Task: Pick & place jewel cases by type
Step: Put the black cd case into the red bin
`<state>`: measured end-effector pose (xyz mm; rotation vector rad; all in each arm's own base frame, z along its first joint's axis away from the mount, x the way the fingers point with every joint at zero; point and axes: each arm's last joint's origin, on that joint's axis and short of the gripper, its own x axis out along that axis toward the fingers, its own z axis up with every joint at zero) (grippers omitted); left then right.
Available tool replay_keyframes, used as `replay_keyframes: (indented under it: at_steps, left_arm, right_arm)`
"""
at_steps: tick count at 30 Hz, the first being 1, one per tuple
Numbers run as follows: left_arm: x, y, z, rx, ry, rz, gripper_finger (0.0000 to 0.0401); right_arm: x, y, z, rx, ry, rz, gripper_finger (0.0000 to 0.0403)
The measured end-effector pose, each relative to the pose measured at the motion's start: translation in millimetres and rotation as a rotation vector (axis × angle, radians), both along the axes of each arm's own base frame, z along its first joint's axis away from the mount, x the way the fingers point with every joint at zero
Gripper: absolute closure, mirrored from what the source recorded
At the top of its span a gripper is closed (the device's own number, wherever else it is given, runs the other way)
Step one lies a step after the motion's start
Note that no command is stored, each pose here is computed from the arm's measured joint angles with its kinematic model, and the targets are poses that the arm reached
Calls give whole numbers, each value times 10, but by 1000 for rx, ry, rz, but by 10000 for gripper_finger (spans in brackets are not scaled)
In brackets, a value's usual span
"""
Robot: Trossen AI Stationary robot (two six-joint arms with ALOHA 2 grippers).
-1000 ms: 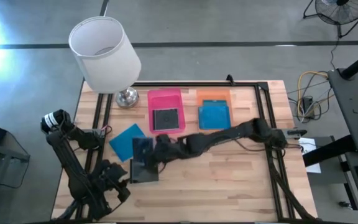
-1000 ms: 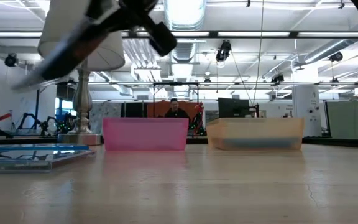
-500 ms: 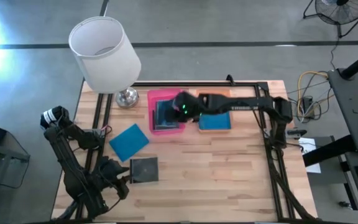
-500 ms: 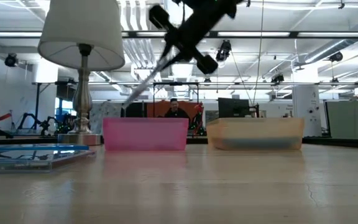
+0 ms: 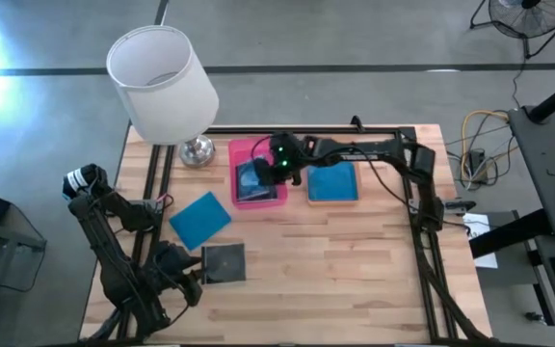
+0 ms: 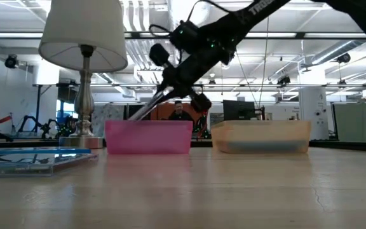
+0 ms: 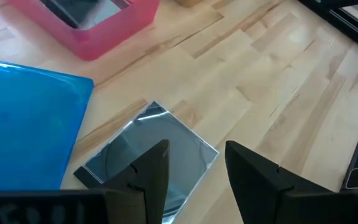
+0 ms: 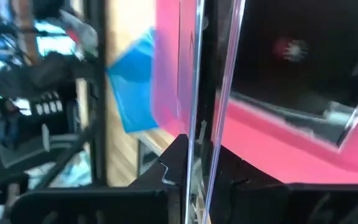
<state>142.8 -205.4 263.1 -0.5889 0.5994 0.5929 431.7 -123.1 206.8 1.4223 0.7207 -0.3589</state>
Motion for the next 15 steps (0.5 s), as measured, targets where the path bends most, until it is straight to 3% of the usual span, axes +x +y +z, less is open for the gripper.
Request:
replay_keyframes:
  at_steps: [4,8,15]
  left_arm:
    - [6,4,0,-11,-4,13,262]
    - [6,5,0,-14,-5,16,262]
    - [28,35,-1,9,-4,24,262]
  right_arm:
    - [36,37,-170,28,81,22,366]
    - [-30,43,-140,-17,157,26,324]
    - [-167,68,144,-73,162,29,235]
